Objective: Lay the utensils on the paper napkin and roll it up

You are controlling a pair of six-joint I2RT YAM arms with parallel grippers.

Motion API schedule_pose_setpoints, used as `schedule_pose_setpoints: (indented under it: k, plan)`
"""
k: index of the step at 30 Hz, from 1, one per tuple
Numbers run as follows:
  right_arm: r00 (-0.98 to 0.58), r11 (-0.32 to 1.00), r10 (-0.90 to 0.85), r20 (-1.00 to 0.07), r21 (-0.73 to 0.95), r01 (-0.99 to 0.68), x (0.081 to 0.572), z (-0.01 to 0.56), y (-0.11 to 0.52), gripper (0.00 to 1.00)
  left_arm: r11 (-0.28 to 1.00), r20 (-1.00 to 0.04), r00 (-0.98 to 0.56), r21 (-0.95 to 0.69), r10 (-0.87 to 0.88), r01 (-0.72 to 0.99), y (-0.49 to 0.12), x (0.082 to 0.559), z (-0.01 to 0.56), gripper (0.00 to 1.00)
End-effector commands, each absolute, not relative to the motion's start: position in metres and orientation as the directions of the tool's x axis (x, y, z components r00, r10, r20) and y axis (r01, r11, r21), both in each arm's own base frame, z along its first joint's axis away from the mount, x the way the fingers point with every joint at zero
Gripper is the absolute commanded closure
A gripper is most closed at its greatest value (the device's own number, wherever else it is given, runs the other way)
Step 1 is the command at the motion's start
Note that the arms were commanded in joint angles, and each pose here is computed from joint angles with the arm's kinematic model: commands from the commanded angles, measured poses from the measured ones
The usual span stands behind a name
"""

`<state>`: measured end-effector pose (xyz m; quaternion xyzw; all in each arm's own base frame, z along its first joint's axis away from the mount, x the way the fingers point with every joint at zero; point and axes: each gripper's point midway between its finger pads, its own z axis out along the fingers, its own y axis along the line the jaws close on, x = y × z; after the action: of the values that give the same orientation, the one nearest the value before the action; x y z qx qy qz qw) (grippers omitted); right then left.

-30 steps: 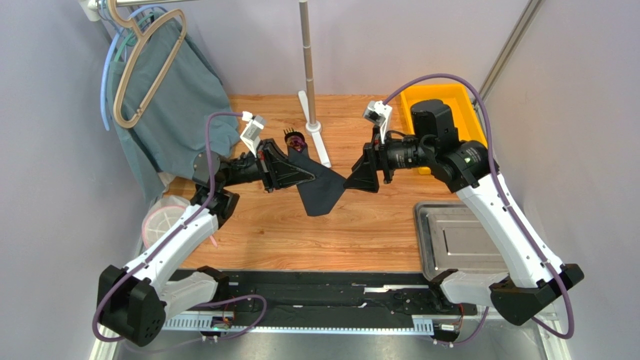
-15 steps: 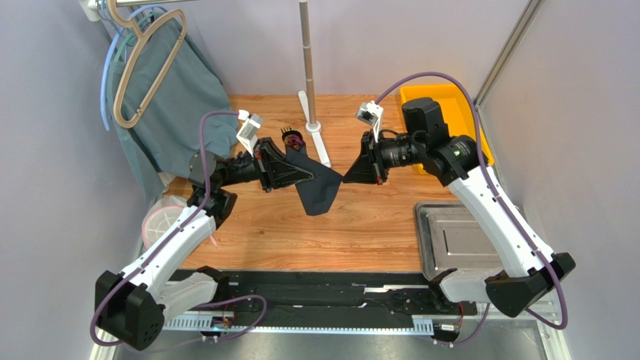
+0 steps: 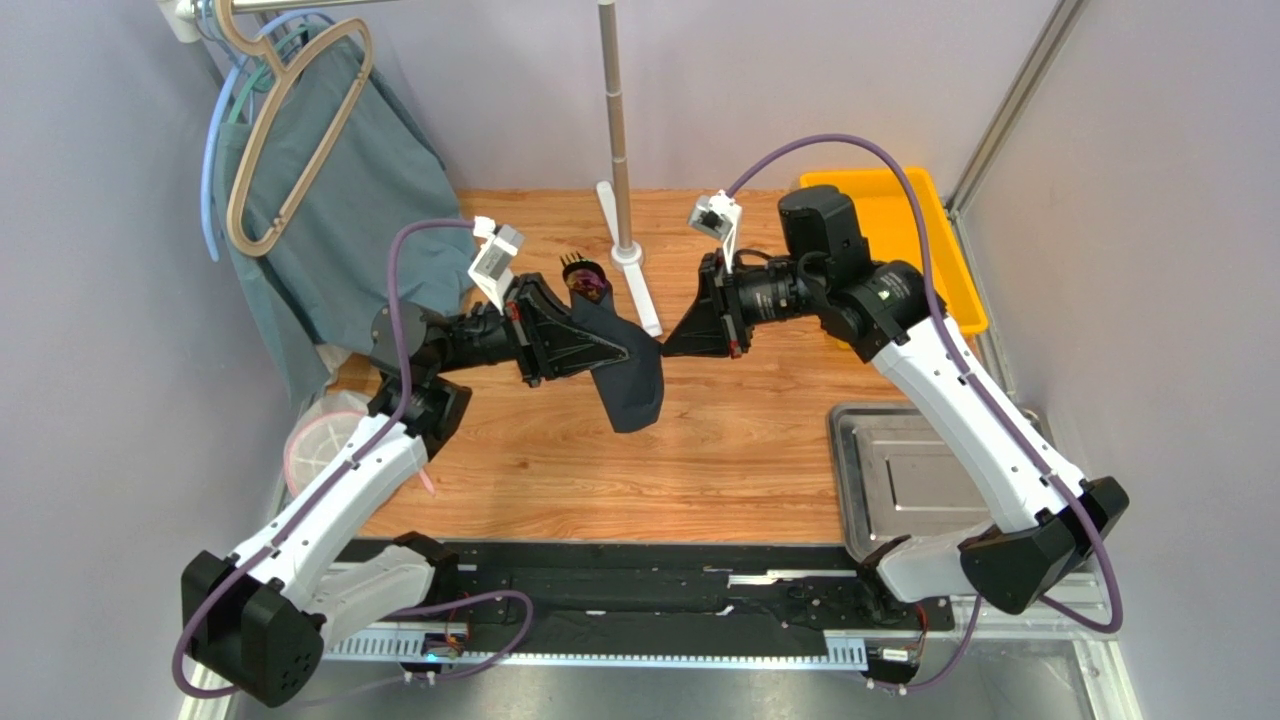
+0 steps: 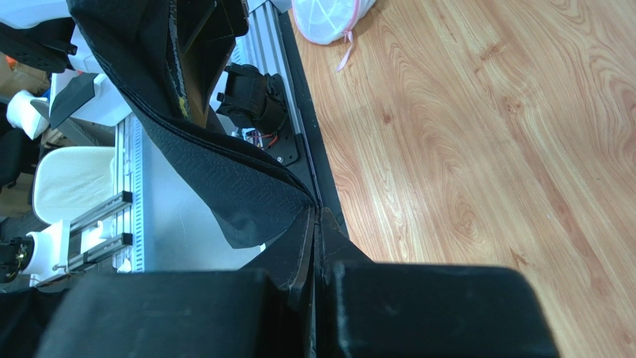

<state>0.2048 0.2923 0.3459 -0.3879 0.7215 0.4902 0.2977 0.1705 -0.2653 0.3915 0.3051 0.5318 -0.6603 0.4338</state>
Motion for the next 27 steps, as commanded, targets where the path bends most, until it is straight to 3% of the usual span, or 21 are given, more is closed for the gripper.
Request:
schedule_pose_setpoints:
  k: [1, 12, 22, 27]
  plan:
    - [-0.479, 0.163, -0.225, -0.848, 0.452, -0.877, 0.203, 0.363, 0.307, 1.0, -0.08, -0.883, -0.371, -0.364, -0.289, 0.928, -0.263, 0.161, 0.42, 1.0]
    - [-0.474, 0.024, -0.262, -0.841, 0.485, -0.874, 0.171, 0.364, 0.347, 1.0, -0.086, -0.88, -0.376, -0.367, -0.291, 0.926, -0.269, 0.163, 0.421, 1.0]
    - [-0.536, -0.002, -0.271, -0.799, 0.558, -0.83, 0.16, 0.351, 0.354, 1.0, -0.079, -0.88, -0.371, -0.364, -0.298, 0.928, -0.268, 0.163, 0.423, 1.0]
    - [-0.525, 0.045, -0.25, -0.814, 0.532, -0.846, 0.175, 0.357, 0.344, 0.98, -0.028, -0.871, -0.392, -0.403, -0.297, 0.915, -0.268, 0.175, 0.411, 1.0]
